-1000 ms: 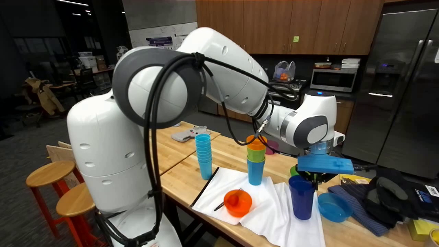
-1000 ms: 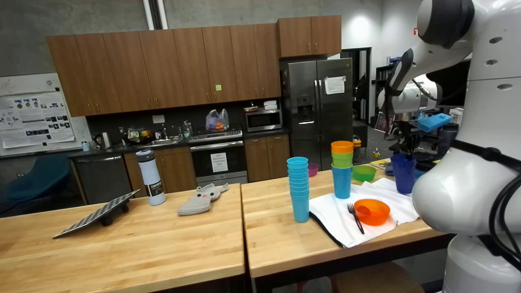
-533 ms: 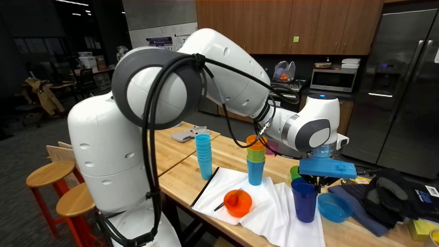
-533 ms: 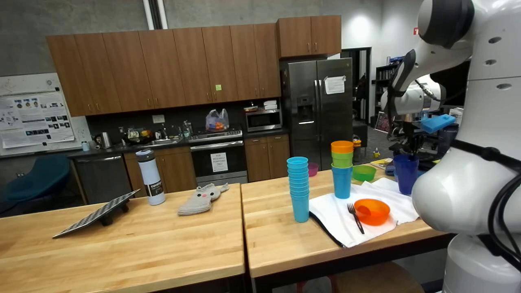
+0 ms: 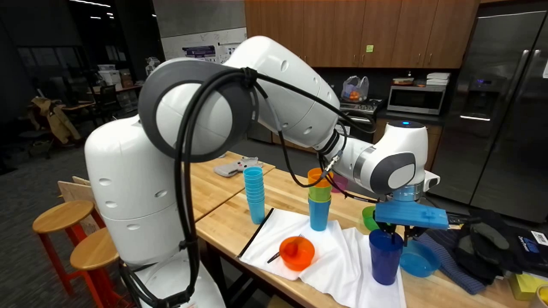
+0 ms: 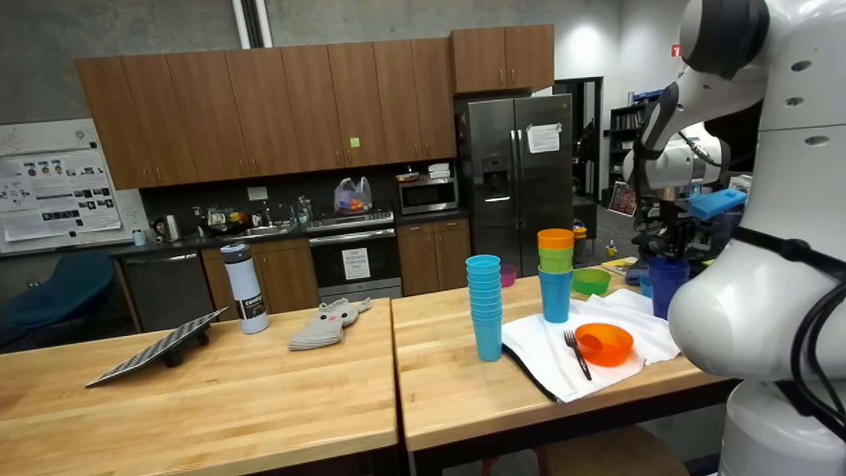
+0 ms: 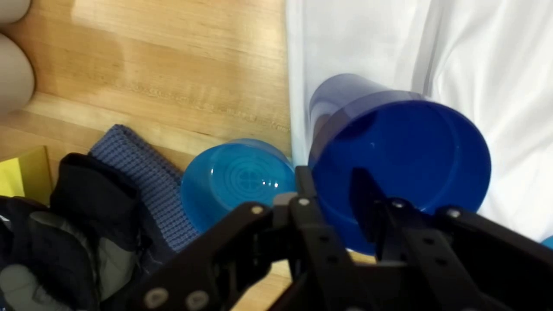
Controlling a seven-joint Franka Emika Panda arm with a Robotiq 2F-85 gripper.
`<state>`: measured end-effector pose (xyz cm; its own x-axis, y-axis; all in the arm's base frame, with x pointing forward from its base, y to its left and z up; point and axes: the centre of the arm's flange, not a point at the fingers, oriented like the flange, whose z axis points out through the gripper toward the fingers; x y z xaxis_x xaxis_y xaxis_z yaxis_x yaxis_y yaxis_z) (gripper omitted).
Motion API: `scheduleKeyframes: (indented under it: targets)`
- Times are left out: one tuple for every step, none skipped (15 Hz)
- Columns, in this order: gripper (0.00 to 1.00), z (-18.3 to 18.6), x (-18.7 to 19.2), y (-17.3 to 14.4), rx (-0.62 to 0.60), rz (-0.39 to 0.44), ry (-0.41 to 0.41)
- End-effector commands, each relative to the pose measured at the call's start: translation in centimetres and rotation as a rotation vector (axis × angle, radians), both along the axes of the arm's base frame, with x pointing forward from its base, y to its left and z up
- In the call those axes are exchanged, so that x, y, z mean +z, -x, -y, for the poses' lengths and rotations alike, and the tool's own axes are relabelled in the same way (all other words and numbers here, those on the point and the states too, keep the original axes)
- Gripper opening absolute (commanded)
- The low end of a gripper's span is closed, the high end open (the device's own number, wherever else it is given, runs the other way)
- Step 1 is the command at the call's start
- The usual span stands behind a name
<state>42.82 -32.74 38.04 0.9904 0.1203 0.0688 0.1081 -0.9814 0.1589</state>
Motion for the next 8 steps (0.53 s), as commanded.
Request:
scheduleKeyframes:
  targets:
    - [0.30, 0.00, 0.00, 0.00, 0.000, 0.000, 0.000]
    - [0.30, 0.00, 0.00, 0.00, 0.000, 0.000, 0.000]
    - [0.30, 0.01, 0.00, 0.00, 0.000, 0.000, 0.000]
    - [0.30, 0.00, 0.00, 0.00, 0.000, 0.000, 0.000]
    - [0.30, 0.00, 0.00, -0.01, 0.000, 0.000, 0.000]
    - [0.30, 0.00, 0.00, -0.01, 0.000, 0.001, 0.000]
    - [0.55, 0.00, 0.00, -0.01, 0.000, 0.001, 0.000]
    - [0.55, -0.02, 0.58, 0.18, -0.006, 0.005, 0.014]
